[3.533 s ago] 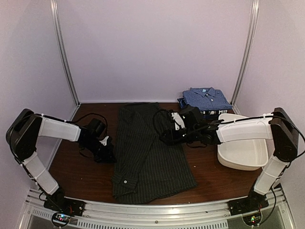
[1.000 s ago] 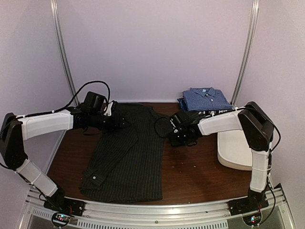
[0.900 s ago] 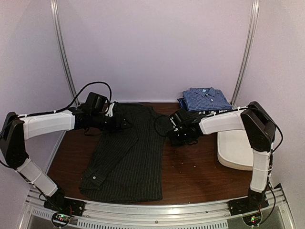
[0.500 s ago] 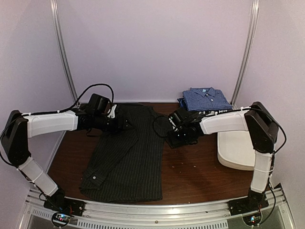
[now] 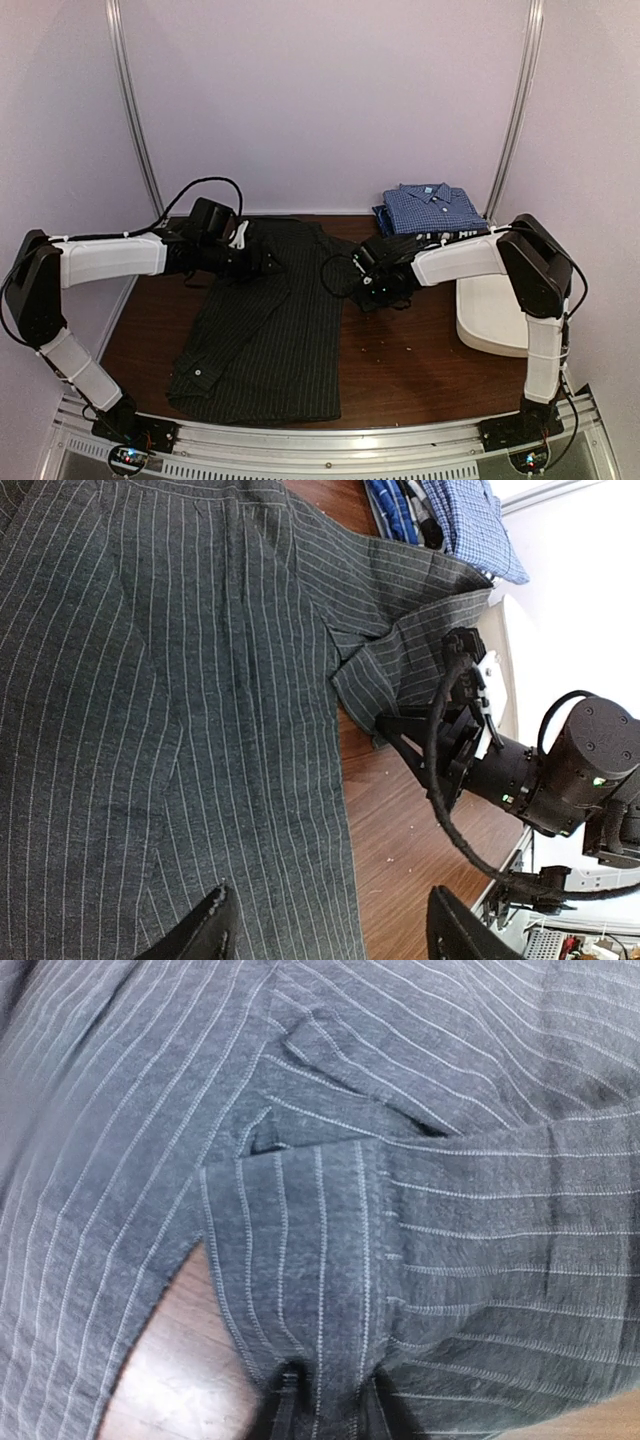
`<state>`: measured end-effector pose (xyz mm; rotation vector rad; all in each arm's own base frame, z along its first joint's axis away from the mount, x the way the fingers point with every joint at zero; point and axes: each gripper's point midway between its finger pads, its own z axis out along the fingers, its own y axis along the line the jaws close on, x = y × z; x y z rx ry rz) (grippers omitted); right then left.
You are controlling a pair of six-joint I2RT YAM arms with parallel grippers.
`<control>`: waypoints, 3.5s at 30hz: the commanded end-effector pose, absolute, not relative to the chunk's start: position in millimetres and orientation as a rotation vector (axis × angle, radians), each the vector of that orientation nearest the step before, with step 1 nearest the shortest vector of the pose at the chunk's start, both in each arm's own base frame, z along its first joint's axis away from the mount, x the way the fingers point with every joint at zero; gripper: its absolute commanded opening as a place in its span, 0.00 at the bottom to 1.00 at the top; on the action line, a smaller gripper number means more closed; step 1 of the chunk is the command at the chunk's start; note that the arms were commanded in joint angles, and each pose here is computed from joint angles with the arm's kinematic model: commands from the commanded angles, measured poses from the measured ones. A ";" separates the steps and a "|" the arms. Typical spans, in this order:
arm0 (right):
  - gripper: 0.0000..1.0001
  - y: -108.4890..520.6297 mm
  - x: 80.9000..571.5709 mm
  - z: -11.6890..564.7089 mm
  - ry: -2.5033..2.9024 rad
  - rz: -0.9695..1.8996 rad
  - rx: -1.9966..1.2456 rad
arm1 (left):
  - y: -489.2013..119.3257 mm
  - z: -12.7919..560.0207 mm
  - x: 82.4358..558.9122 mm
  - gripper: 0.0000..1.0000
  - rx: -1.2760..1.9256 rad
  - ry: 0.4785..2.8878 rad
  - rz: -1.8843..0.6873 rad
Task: Fold and stack the long sleeve shirts
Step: Pick up the sleeve from the center of the board, then pass from the right arm to the left, then move the right arm to the center of the board with the 1/3-folded shirt.
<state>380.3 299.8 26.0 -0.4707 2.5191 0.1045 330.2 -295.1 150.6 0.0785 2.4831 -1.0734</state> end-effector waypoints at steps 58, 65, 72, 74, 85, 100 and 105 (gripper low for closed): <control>0.63 332.7 365.3 177.6 2.208 0.757 -0.319 | -276.1 259.0 419.6 0.00 0.060 2.245 -1.082; 0.65 317.3 373.3 155.6 2.242 0.731 -0.272 | -201.0 263.9 429.7 0.00 -0.051 2.247 -0.955; 0.65 328.6 390.0 124.2 2.281 0.726 -0.256 | -159.4 252.9 426.7 0.00 -0.128 2.272 -0.879; 0.64 334.5 396.1 116.1 2.290 0.731 -0.252 | -155.5 250.2 426.3 0.00 -0.138 2.277 -0.870; 0.58 361.9 427.4 81.4 2.330 0.750 -0.226 | -131.3 259.3 422.9 0.00 -0.193 2.253 -0.799; 0.15 363.7 440.7 34.6 2.412 0.671 -0.206 | -139.9 250.0 419.9 0.00 -0.157 2.273 -0.860; 0.00 341.8 462.3 33.9 2.426 0.615 -0.162 | -147.9 241.3 418.9 0.00 -0.145 2.284 -0.922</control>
